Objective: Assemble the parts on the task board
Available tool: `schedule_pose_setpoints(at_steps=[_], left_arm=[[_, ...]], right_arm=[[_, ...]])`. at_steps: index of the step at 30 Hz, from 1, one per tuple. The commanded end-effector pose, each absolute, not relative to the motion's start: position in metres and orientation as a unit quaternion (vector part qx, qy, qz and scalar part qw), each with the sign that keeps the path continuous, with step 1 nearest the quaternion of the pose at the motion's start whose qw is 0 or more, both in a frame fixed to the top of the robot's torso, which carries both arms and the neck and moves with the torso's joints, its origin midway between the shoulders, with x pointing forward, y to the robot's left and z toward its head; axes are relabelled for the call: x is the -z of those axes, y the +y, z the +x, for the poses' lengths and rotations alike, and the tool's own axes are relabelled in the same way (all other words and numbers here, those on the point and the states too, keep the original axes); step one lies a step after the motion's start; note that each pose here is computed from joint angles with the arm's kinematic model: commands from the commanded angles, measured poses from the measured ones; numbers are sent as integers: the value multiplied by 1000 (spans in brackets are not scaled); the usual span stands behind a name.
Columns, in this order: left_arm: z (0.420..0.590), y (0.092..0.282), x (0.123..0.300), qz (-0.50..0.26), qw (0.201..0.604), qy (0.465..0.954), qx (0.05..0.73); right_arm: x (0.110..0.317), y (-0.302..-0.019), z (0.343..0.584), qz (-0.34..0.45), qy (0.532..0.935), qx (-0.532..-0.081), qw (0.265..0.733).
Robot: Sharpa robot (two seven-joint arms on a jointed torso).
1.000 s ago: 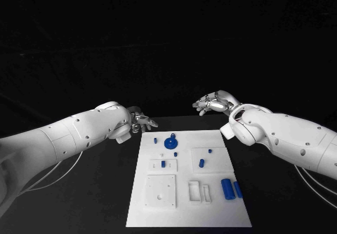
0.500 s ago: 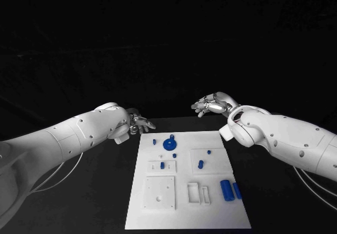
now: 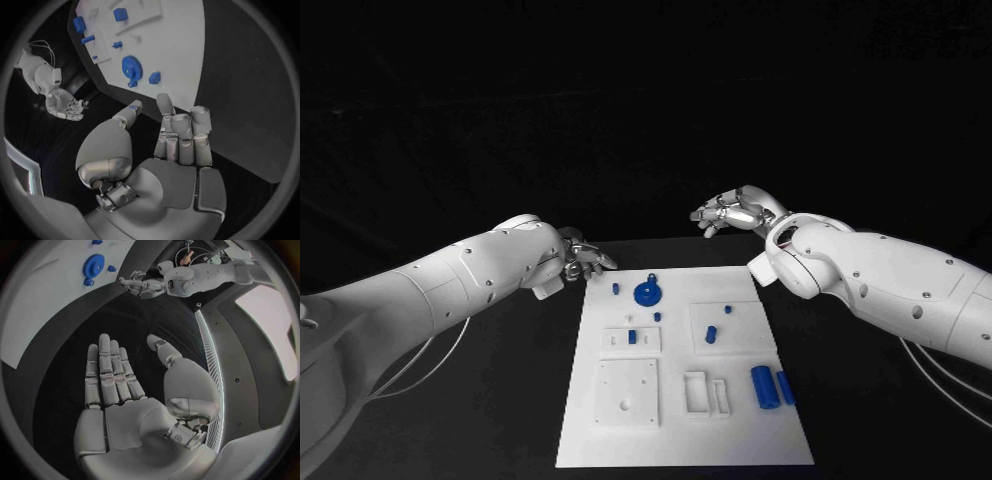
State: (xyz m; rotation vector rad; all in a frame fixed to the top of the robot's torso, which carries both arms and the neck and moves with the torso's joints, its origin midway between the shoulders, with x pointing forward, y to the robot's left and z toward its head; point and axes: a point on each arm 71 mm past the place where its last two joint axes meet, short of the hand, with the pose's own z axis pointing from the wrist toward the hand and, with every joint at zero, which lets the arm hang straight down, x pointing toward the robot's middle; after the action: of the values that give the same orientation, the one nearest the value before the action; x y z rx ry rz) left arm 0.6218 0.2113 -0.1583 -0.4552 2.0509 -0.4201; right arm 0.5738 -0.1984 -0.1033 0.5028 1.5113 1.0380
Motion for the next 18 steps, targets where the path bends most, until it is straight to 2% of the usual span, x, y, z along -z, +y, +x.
schedule_pose_setpoints(at_steps=[1,8,18], left_arm=[[620,207,165,-182,463,848,182],[618,204,175,-185,452,852,187],[617,200,176,-189,446,852,199]], right_arm=[[102,-198,573,214,645,-448,582],[102,-198,573,214,645,-448,582],[102,-197,574,214,645,-448,581]])
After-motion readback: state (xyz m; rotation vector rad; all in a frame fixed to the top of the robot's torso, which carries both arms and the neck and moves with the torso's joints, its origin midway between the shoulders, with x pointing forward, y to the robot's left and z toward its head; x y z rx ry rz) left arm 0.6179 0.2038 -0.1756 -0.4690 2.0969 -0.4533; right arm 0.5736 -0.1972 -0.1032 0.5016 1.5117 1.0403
